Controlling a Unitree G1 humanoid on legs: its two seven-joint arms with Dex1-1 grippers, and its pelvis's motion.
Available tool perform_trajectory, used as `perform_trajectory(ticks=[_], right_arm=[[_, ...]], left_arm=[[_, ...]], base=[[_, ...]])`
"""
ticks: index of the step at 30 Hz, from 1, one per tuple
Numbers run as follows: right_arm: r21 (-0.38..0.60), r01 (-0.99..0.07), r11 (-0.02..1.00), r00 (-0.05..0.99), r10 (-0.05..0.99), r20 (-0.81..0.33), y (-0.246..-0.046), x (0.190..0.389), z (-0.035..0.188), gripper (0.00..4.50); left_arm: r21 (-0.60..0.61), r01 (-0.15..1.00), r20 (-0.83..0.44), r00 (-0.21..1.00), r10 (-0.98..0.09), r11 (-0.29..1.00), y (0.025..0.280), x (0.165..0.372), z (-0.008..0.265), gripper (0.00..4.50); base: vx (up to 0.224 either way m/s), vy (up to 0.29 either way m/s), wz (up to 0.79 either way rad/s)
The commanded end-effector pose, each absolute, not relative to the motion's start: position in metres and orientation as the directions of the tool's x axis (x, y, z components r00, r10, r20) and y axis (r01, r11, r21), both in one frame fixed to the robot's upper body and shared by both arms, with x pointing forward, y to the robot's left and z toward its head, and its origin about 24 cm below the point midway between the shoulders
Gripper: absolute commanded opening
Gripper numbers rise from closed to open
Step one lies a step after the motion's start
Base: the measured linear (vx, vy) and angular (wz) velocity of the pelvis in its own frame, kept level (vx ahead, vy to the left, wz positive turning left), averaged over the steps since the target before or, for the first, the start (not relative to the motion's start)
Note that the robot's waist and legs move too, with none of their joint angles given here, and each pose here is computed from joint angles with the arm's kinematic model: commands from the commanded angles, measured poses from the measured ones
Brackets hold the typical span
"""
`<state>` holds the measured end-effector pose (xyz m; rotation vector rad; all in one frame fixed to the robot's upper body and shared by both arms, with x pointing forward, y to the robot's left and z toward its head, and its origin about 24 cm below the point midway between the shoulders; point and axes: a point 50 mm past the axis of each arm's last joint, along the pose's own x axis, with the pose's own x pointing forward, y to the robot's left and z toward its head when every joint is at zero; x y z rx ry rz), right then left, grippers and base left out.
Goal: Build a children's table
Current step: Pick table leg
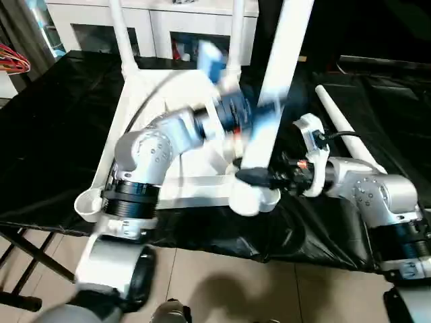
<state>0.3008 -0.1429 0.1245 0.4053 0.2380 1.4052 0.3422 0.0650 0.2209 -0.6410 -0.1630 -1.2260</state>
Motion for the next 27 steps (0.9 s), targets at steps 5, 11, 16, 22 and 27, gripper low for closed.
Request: perform_trajectory(ticks=[5,11,16,22,27], right_arm=[[0.334,-0.925,0.184,0.245,0.958,0.150,-0.160,0.292,0.143,1.88],[0.290,-0.890,0.352,0.399,0.908,0.124,-0.168,0.276,0.141,1.88],[0.255,-0.765,0.591,0.612,0.791,0.006,-0.166,0.276,0.118,1.88],[0.220,-0.614,0.758,0.768,0.638,-0.057,-0.170,0.287,0.104,1.88],[0.149,-0.443,0.884,0.880,0.460,-0.118,-0.190,0.295,0.092,1.88]], left_arm=[[-0.448,0.787,0.394,0.599,-0.697,0.424,0.103,0.358,0.201,3.00],[-0.137,0.525,0.114,0.851,-0.513,0.840,0.140,0.363,0.167,3.00],[0.050,0.498,-0.039,0.867,-0.497,0.866,0.143,0.351,0.135,3.00],[0.050,0.676,-0.092,0.736,-0.671,0.735,0.116,0.342,0.113,3.00],[0.116,0.791,-0.193,0.611,-0.768,0.601,0.102,0.343,0.099,3.00]], base=[[0.000,0.000,0.00],[0.000,0.000,0.00],[0.000,0.000,0.00],[0.000,0.000,0.00],[0.000,0.000,0.00]])
